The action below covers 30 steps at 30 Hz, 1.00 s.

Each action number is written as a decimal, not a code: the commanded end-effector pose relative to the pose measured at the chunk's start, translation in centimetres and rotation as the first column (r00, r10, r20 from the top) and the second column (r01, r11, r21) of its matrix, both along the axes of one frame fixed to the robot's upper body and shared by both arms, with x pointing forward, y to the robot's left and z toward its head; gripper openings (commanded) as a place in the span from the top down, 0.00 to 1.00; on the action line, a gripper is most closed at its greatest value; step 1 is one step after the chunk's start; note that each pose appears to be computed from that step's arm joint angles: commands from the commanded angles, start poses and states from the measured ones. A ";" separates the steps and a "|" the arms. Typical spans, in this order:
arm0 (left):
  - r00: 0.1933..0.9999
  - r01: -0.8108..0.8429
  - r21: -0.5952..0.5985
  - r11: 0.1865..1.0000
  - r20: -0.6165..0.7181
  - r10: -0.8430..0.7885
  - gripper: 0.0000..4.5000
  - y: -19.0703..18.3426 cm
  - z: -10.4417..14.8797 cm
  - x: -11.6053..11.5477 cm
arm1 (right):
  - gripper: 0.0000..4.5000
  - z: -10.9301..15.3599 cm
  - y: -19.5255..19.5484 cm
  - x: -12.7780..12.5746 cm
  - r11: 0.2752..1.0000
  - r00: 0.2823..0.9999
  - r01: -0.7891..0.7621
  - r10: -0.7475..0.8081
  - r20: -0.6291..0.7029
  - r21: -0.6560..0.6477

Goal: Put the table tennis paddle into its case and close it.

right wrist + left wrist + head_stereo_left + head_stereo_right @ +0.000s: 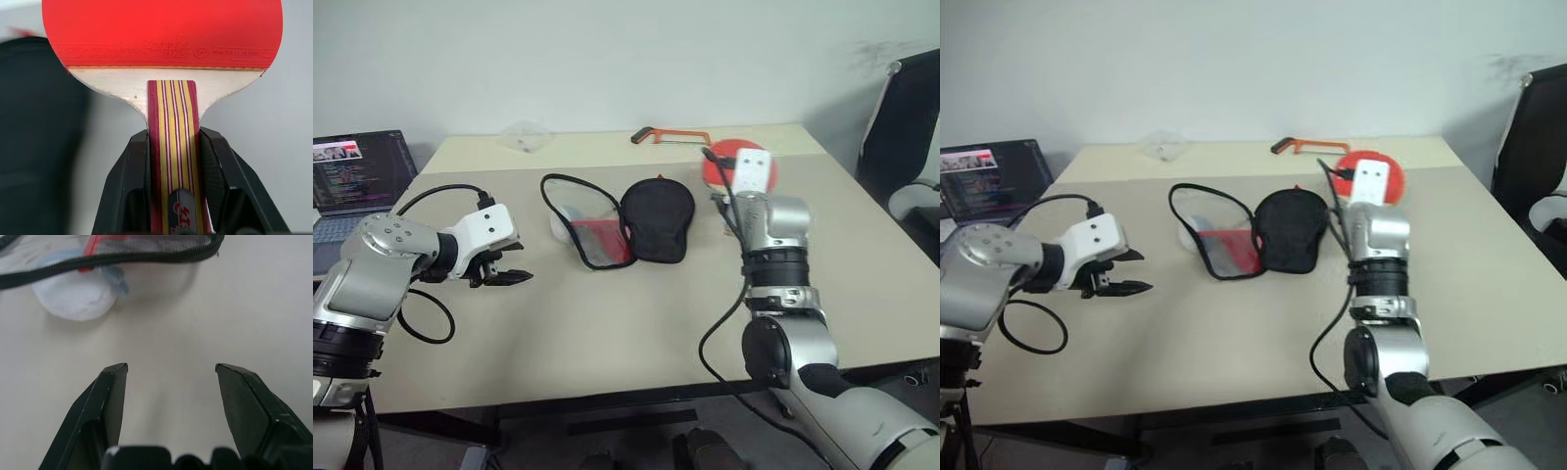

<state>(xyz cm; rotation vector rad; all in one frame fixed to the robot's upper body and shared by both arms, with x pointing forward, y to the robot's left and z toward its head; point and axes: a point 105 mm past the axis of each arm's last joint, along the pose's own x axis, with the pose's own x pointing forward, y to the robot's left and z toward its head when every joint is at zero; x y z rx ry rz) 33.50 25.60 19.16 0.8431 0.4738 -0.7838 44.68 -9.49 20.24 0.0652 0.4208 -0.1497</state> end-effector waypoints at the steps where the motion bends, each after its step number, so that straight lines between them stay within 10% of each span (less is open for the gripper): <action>1: 0.999 -0.001 0.007 1.000 0.044 0.001 0.30 0.0 1.2 0.0 | 0.77 1.3 2.7 0.6 0.997 0.997 -0.065 0.063 0.047 0.048; 30: 0.999 -0.030 0.001 1.000 0.029 0.030 0.30 0.2 0.9 -1.3 | 0.77 -1.9 8.8 1.7 0.973 0.984 -0.176 0.170 0.052 0.151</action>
